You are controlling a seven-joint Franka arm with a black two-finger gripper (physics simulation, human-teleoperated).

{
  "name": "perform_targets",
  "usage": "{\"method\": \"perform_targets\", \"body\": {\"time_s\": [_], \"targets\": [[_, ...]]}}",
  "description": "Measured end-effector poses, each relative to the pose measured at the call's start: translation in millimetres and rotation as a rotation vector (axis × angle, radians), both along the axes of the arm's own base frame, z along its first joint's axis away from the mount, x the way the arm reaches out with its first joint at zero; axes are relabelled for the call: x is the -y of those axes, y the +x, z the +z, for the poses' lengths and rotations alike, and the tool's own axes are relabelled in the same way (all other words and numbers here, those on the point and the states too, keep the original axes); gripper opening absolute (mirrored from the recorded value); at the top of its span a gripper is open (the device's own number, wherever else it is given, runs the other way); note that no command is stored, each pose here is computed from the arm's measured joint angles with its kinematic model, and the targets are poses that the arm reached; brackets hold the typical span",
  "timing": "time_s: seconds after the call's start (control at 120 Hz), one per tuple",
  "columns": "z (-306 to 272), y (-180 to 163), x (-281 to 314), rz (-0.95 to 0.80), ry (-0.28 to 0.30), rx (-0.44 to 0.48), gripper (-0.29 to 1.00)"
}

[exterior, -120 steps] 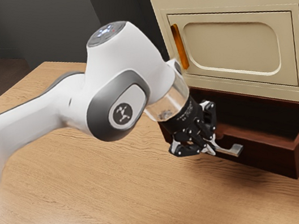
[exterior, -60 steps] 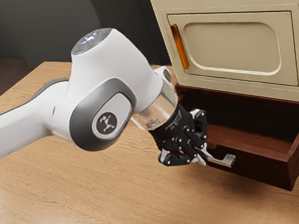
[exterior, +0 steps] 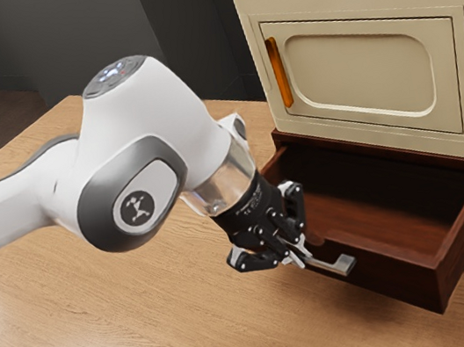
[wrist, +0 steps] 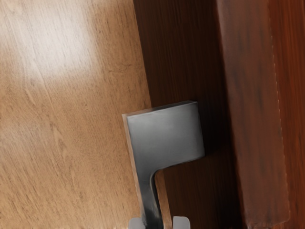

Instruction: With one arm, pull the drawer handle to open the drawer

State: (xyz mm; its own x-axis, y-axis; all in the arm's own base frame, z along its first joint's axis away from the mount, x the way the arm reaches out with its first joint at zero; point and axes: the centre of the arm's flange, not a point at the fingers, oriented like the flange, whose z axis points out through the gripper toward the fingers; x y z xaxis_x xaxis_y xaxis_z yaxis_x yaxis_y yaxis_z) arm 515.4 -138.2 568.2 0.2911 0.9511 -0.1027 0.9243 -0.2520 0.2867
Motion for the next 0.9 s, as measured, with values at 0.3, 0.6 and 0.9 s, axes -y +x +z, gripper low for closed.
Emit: {"method": "perform_targets", "body": {"time_s": [0.3, 0.6, 0.9], "targets": [[-3.2, -6.8, 3.3, -0.006, 0.001, -0.005, -0.08], [-1.6, -18.4, 6.2, -0.013, -0.001, -0.003, -0.08], [-1.8, -20.4, 5.7, -0.010, -0.002, -0.004, -0.03]]}}
